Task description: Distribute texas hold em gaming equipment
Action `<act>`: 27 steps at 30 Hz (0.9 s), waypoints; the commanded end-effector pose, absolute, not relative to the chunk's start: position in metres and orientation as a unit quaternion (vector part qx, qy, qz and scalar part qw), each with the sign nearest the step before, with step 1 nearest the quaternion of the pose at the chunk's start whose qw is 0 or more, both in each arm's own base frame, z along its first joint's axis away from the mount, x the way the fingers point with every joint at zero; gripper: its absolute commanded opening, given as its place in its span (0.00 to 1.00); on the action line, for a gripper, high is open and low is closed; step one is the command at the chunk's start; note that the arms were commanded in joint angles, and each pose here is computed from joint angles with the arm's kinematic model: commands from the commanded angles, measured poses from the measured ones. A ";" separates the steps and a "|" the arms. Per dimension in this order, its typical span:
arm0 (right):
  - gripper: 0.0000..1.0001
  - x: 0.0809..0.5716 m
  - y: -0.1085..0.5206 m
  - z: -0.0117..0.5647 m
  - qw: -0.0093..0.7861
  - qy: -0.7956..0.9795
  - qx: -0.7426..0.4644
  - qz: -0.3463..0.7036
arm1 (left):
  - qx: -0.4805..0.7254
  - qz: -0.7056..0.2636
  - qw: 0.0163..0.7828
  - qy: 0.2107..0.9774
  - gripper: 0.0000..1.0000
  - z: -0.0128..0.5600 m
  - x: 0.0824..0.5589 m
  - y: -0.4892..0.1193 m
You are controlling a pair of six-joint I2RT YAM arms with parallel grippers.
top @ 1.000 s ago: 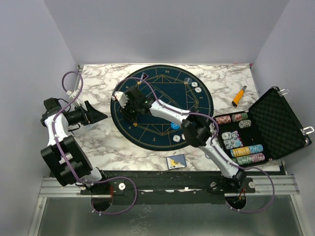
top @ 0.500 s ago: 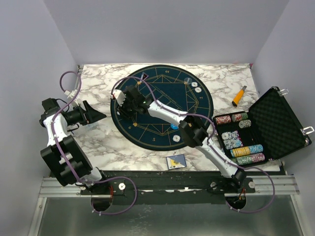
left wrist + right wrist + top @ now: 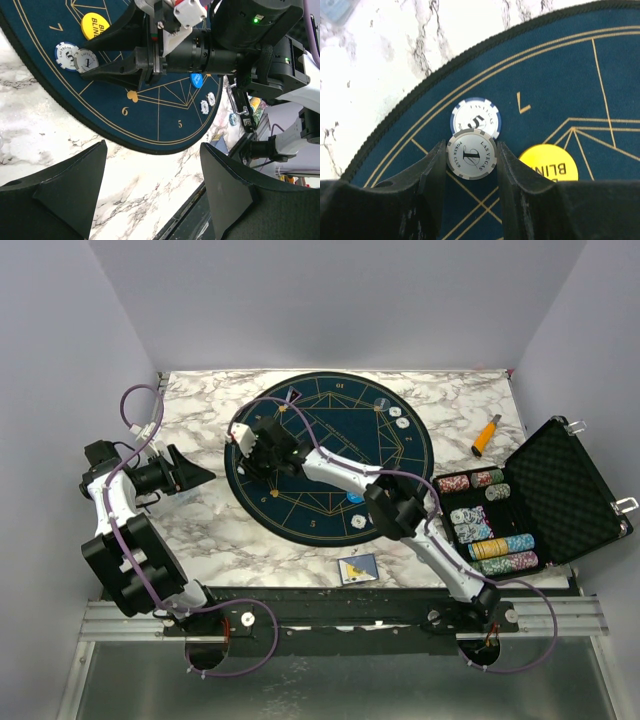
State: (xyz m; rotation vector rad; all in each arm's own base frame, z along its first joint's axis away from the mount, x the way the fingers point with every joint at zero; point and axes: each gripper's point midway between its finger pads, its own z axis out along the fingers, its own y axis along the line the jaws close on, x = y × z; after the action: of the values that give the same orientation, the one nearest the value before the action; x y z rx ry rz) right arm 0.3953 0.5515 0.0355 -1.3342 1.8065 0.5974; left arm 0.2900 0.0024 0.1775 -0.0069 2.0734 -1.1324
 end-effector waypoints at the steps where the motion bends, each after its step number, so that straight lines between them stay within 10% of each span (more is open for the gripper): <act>1: 0.41 0.385 0.531 0.022 0.373 0.727 -0.537 0.206 | 0.008 -0.453 0.395 0.799 0.77 0.189 0.291 0.003; 8: 0.67 0.381 0.532 0.037 0.373 0.726 -0.537 0.215 | 0.010 -0.449 0.394 0.802 0.77 0.185 0.290 0.003; 27: 0.67 0.319 0.406 0.168 0.337 0.730 -0.544 0.240 | 0.096 -0.383 0.371 0.841 0.77 0.170 0.278 -0.028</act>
State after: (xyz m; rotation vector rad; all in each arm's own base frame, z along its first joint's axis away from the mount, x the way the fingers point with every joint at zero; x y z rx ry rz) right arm 0.3285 0.4697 0.1972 -1.3769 1.7380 0.6701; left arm 0.2860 -0.0138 0.1806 0.1209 2.0956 -1.0708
